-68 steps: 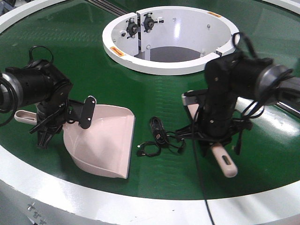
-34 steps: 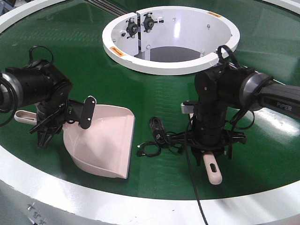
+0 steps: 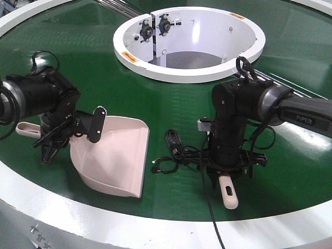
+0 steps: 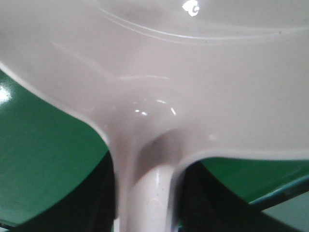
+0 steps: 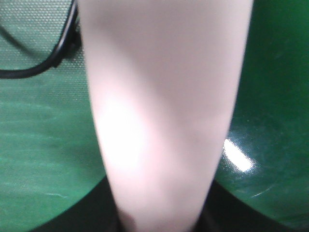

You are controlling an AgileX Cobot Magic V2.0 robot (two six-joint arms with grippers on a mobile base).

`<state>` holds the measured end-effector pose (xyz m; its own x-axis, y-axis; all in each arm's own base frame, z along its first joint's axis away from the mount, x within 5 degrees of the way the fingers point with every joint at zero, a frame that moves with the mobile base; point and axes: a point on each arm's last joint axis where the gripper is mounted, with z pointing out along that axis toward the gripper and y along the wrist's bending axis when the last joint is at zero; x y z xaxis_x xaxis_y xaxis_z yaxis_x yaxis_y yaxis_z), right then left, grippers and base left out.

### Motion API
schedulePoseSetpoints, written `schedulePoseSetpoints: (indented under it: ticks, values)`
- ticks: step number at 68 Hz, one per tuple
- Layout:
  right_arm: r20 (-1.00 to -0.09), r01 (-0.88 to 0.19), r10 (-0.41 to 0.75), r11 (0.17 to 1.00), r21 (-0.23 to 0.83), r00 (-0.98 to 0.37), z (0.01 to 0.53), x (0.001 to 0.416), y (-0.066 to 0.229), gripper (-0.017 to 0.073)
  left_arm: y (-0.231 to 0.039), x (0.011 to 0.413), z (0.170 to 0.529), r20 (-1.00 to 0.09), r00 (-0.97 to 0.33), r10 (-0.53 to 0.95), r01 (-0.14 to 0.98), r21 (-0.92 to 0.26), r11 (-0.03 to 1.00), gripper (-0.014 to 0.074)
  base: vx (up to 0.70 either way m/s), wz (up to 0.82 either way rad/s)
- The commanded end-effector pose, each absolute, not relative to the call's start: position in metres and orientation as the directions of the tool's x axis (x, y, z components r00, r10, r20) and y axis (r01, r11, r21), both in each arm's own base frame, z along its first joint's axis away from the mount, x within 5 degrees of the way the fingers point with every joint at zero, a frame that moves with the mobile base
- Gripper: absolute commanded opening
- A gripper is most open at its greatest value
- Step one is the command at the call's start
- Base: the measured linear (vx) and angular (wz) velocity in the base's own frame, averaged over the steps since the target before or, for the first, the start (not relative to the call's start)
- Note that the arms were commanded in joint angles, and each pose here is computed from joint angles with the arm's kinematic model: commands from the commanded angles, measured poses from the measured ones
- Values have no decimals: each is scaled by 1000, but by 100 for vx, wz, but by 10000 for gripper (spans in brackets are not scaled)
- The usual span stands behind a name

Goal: Clean and inspect green conveyor with broom and dustpan
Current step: 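Sweep the brush across the black cable toward the dustpan, then push the cable into the dustpan with the brush, then lift brush away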

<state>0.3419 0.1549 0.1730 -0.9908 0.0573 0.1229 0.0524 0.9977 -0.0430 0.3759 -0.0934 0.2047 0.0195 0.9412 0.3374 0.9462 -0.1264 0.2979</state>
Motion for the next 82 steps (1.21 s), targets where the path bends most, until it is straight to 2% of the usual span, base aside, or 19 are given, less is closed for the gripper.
schedulePoseSetpoints:
  ticks: [1,11,25,36,48,61,72,82]
  values:
    - [140,48,53,998,-44,-989,193,337,155,-3,-94,376,232,330,1,944,918,373,-132,-6,0,0]
    - [161,57,61,998,-28,-985,188,338,158,-3,-94,376,232,330,1,944,918,373,-132,-6,0,0]
    - [143,31,33,999,-14,-989,192,342,168,-3,-94,376,232,329,1,944,918,373,-131,-6,0,0]
    - [113,9,5,999,33,-994,197,351,189,-3,-94,376,232,329,1,944,918,373,-131,-6,0,0]
    - [160,9,-6,996,90,-987,182,355,208,-3,-94,376,232,329,1,944,918,374,-131,-6,0,0]
    - [172,-70,-86,993,95,-981,169,350,237,-3,-94,376,232,329,1,944,918,373,-131,-6,0,0]
    - [143,-135,-162,974,182,-976,172,350,272,-3,-94,376,232,329,1,944,918,373,-131,-6,0,0]
    - [73,-201,-229,940,274,-971,189,353,304,-3,-94,376,232,329,1,944,918,373,-131,-6,0,0]
